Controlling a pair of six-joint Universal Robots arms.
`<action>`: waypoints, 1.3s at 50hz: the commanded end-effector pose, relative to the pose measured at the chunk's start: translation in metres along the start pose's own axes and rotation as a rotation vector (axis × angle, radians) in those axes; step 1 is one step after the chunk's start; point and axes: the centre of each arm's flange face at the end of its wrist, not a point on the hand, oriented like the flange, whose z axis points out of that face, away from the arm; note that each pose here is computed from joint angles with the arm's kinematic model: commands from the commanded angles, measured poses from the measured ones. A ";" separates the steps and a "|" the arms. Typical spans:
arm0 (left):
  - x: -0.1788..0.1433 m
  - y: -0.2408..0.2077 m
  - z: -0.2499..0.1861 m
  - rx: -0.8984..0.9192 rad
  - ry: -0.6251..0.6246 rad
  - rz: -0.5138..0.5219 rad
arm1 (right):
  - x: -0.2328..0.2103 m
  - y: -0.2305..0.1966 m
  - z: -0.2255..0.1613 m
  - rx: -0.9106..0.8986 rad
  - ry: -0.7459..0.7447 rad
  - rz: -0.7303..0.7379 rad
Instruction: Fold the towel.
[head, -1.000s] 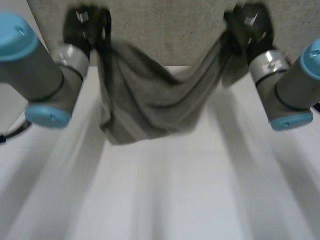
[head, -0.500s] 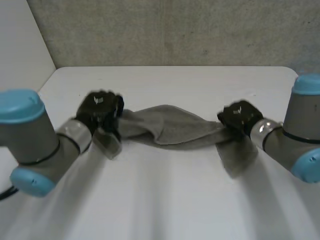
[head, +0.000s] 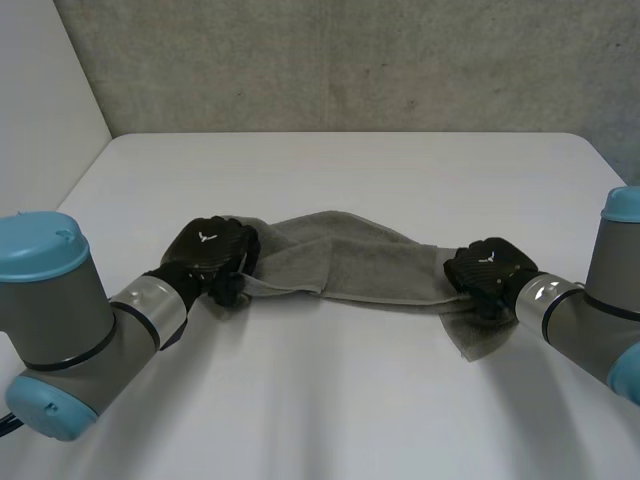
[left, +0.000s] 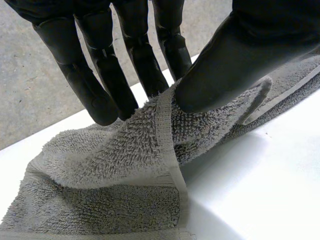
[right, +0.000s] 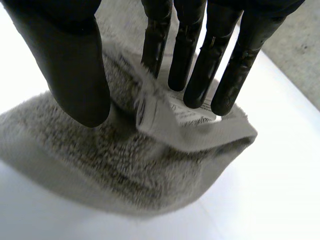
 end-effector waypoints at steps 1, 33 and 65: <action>-0.003 0.001 0.001 -0.001 -0.007 -0.002 | 0.007 -0.012 0.001 0.057 0.012 0.004; -0.006 0.000 0.002 0.001 -0.015 -0.003 | 0.013 -0.011 0.026 0.051 0.007 0.078; -0.018 0.034 0.023 -0.055 -0.107 -0.011 | 0.069 -0.047 -0.003 0.254 0.197 0.256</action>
